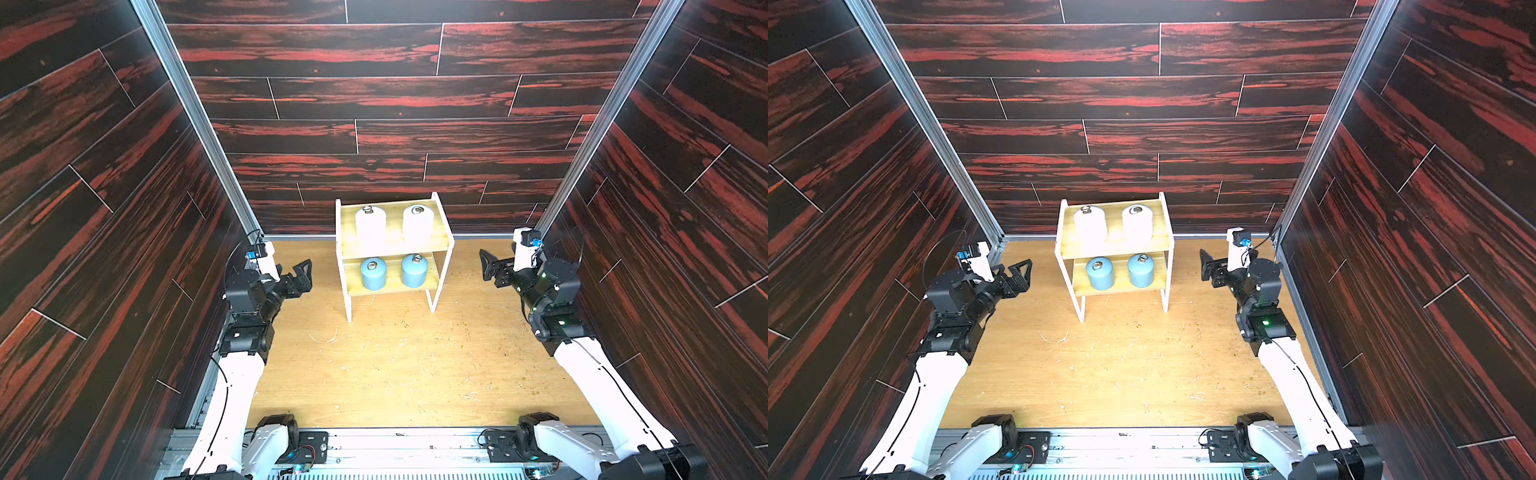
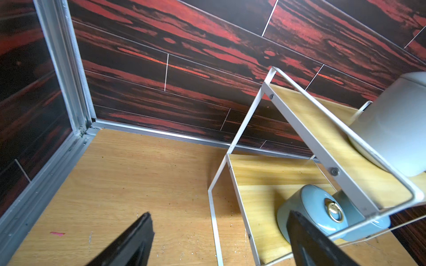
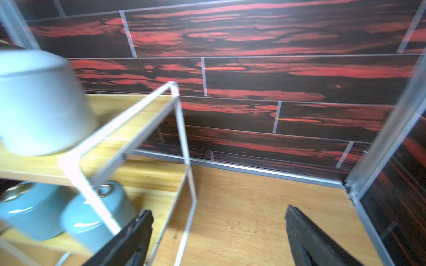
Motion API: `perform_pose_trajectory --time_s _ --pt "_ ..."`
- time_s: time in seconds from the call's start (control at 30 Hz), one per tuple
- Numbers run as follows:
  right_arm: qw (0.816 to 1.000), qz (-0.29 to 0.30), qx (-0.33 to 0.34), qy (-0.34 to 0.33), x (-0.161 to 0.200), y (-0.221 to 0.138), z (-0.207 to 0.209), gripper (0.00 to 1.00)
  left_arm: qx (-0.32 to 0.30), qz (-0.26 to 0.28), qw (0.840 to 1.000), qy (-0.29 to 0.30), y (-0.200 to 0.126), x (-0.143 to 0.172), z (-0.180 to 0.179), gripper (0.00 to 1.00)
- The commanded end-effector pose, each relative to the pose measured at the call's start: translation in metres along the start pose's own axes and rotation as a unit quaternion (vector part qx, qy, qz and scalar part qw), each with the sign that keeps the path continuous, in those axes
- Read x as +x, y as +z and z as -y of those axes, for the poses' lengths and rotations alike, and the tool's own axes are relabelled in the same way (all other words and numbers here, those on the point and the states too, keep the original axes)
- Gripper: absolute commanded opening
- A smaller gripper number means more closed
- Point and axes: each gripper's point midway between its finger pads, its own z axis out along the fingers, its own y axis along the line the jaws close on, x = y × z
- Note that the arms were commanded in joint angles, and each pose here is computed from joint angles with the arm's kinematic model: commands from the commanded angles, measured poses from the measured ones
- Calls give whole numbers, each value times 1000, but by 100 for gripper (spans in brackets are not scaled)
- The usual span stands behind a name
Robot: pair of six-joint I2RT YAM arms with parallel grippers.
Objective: Remove the tea canisters from the shelf
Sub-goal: Pick up the tea canister from the shelf.
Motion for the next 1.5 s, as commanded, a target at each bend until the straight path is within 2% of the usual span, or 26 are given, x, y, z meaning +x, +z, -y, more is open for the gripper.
perform_pose_trajectory --time_s 0.0,0.27,0.63,0.83,1.13,1.47 --pt "997 -16 -80 -4 -8 -8 -33 93 21 -12 1000 -14 0 -3 9 95" --pt "989 6 -148 -28 -50 -16 -80 94 26 -12 999 -20 -1 -2 11 96" --pt "976 6 -213 -34 -58 13 -145 94 36 -16 999 -26 -2 2 14 98" --pt "980 4 -197 -35 -59 33 -160 94 41 -20 999 -29 -2 4 15 98" --pt "987 7 -158 -4 -62 50 -158 94 47 -23 998 -32 -1 6 16 99" --pt "990 4 -143 14 -59 65 -168 95 50 -23 998 -31 -2 7 18 99"
